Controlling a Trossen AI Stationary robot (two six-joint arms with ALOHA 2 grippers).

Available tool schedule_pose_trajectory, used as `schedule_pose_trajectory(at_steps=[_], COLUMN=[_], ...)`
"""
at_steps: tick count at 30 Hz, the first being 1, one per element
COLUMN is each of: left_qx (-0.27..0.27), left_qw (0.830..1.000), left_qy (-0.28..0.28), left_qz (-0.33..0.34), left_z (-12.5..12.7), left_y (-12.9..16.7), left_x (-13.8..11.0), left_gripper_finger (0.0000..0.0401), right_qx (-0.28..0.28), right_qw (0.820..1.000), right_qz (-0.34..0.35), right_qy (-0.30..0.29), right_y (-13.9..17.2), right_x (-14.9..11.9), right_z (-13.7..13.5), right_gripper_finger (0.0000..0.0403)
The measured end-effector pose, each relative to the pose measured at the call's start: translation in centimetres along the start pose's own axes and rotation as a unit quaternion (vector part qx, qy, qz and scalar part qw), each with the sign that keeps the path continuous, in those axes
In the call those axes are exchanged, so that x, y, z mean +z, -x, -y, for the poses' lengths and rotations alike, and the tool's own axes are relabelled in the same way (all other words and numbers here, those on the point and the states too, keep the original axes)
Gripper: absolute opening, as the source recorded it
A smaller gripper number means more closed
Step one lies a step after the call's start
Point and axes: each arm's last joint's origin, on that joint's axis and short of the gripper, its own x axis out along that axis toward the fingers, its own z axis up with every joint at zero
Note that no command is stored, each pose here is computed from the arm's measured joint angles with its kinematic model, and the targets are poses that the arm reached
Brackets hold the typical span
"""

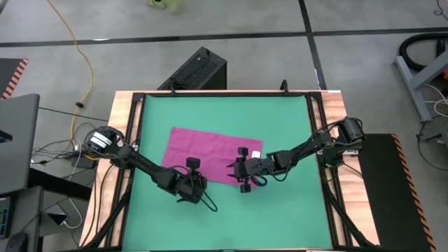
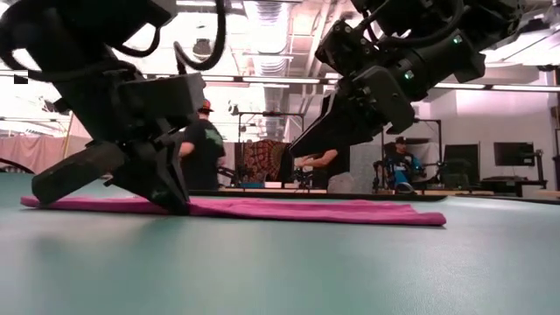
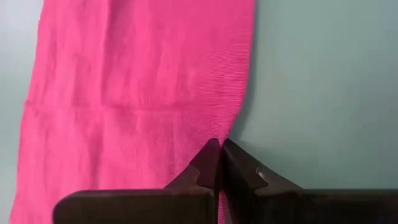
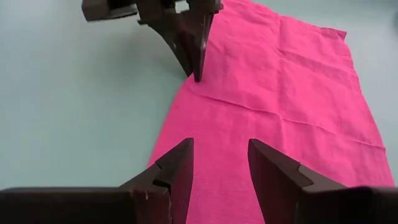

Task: Roll towel
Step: Fold the violet towel

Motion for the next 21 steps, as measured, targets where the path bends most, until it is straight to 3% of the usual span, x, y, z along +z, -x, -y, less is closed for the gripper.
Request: schedule_pose_trajectory(at_steps=[5,10,16,21], left_qx=[0.013,0.018,0.019,0.021], left_qw=[1.000,0.999,0.999,0.998], left_qy=[-0.006,-0.022,-0.033,-0.038], left_qz=[0.000,-0.020,-0.032,-0.040], left_z=[-0.2,-0.3,-0.3,-0.4], left_y=[0.2,0.4,0.4,0.5], left_x=[0.4,0.5,0.2,0.0], left_gripper_finger=[0.0000,0.0000,0.0000,0.0000], right_qx=[-0.012,-0.072,-0.127,-0.178], right_qw=[1.000,0.997,0.990,0.977], right_qz=[0.007,0.015,0.028,-0.027], right_qy=[-0.003,-0.023,-0.048,-0.113], right_y=[0.0,-0.4,-1.0,-1.3], right_x=[0.1,0.9,2.6,1.3], right_z=[0.2,1.8,5.8,10.0], right_gripper_finger=[0.0173,0.0173,0.0173,0.0173])
